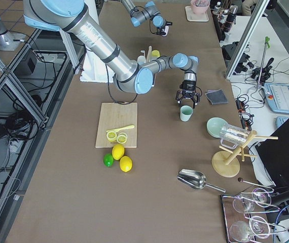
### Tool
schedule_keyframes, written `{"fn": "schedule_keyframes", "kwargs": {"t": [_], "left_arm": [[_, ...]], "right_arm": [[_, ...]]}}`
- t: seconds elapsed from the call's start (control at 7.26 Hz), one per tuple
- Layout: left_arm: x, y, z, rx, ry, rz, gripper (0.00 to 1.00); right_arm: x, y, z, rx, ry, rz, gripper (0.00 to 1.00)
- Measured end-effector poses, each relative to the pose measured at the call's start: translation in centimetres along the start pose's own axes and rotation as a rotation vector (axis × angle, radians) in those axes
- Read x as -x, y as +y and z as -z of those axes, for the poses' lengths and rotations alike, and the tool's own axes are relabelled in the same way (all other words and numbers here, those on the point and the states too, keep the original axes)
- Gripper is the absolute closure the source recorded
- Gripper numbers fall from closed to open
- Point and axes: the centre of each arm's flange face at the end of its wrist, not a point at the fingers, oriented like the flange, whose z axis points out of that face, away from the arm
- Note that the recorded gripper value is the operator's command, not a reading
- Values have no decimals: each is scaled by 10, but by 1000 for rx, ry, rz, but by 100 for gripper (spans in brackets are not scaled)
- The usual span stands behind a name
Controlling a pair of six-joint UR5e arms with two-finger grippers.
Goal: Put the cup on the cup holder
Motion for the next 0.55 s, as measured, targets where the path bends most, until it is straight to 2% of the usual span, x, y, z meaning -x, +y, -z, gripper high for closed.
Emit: {"fn": "schedule_keyframes", "kwargs": {"t": [0.28,0.41,0.55], "left_arm": [[19,34,16,-38,-26,61,3],[28,51,24,-93,-28,111,3],[35,61,29,-183,-5,158,3]], "right_arm": [[0,-1,-8,11,-11,35,1],[-1,-1,-14,23,-19,49,1],[-2,-1,-20,35,-27,58,1]]}}
